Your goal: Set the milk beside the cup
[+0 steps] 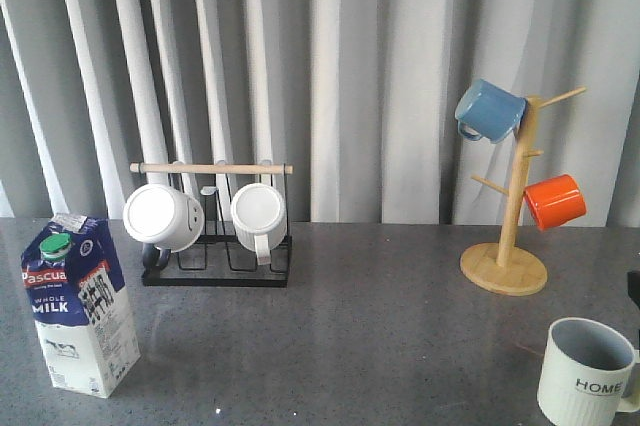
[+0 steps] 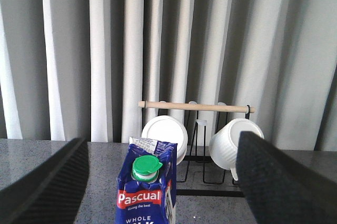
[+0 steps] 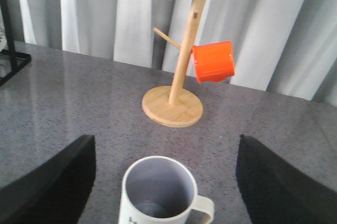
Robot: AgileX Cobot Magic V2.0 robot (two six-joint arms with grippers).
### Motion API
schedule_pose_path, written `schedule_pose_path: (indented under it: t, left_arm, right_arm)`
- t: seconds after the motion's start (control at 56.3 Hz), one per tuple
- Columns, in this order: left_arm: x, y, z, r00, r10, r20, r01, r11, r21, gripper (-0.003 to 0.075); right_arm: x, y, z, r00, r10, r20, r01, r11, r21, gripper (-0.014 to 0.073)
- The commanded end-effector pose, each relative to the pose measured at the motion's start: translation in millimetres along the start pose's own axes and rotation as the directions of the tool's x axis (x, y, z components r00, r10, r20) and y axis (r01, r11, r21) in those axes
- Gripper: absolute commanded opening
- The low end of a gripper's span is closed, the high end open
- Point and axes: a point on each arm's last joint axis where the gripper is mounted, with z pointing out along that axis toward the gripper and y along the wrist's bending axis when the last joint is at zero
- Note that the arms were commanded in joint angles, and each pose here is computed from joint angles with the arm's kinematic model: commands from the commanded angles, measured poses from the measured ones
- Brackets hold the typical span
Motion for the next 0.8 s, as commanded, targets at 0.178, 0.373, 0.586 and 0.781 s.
schedule_pose_path:
  t: [0.178, 0.373, 0.586, 0.781]
  left_arm:
    - [-18.5, -1.4, -1.1, 0.995, -0.010, 0.104, 0.010, 1.000, 0.004, 0.0533]
    - [-18.5, -1.4, -1.1, 0.995, -0.010, 0.104, 0.010, 1.000, 0.004, 0.0533]
    - [-18.5, -1.4, -1.1, 0.995, -0.010, 0.104, 0.010, 1.000, 0.004, 0.0533]
    - [-18.5, -1.4, -1.1, 0.995, -0.010, 0.104, 0.010, 1.000, 0.004, 0.0533]
  right_arm:
    - [27.6, -31.2, 18.7, 0.996, 0.075, 0.049, -0.082, 0.983, 0.166, 0.0547]
    - [82.3, -32.9, 33.8, 0.992, 0.073, 0.107, -0.092, 0.979, 0.183, 0.0547]
    - [115.8, -41.7, 39.0, 0.979, 0.012, 0.201, -0.061, 0.969, 0.238, 0.0547]
    - [136.2, -50.4, 55.0, 0.990, 0.007, 0.139, -0.040, 0.971, 0.237, 0.0547]
